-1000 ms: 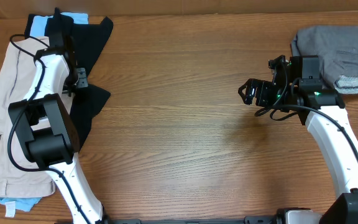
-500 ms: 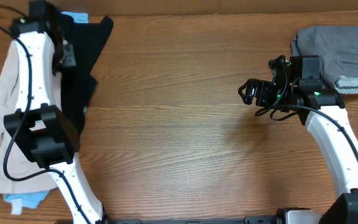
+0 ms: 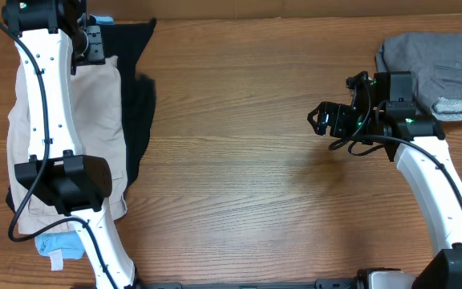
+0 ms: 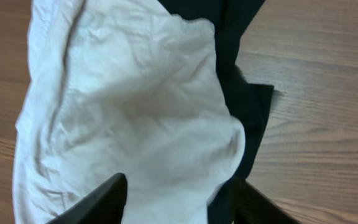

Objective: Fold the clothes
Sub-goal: 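Pull the beige shorts toward the front with the left gripper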

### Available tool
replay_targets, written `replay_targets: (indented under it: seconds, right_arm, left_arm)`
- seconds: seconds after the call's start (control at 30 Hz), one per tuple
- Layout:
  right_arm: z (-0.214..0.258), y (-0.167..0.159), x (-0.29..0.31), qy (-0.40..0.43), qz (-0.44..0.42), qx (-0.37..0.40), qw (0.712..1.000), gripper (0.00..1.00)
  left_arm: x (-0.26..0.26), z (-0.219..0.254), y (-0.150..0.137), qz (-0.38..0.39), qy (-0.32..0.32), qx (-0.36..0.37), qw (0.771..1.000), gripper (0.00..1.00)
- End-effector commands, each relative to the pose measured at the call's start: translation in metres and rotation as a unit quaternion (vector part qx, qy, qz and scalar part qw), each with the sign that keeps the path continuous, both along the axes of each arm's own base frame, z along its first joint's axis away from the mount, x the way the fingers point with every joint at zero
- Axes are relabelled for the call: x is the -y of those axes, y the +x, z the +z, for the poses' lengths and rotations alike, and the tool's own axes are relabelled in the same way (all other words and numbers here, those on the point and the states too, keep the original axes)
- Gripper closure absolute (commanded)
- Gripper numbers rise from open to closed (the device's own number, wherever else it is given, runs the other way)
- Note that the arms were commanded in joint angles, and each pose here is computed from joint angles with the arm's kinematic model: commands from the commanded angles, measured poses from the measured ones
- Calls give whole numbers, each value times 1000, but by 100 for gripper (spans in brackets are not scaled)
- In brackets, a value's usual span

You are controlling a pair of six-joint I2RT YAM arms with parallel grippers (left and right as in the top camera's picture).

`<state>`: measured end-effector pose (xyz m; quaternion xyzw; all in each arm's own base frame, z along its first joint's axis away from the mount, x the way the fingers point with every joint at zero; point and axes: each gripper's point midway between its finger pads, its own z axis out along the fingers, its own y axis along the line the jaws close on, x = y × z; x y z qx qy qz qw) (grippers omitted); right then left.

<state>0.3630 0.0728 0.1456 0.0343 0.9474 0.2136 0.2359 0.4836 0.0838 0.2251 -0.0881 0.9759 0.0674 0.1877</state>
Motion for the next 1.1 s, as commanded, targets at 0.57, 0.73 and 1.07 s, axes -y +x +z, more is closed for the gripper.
replay_targets:
  seconds: [0.57,0.73,1.07]
  right_arm:
    - [101,-74,-6,23,5,15,1000,0]
    - [106,-100,5,0,-24,4,1000,0]
    - [96,-100,5,-2,-23,-17,1000,0]
  left_arm:
    - [57,127,-121,-57,-94,79,991,21]
    - [53,103,-173,-21,-86,27,996,8]
    - [3,-18,-216,101,-91,-60,989,0]
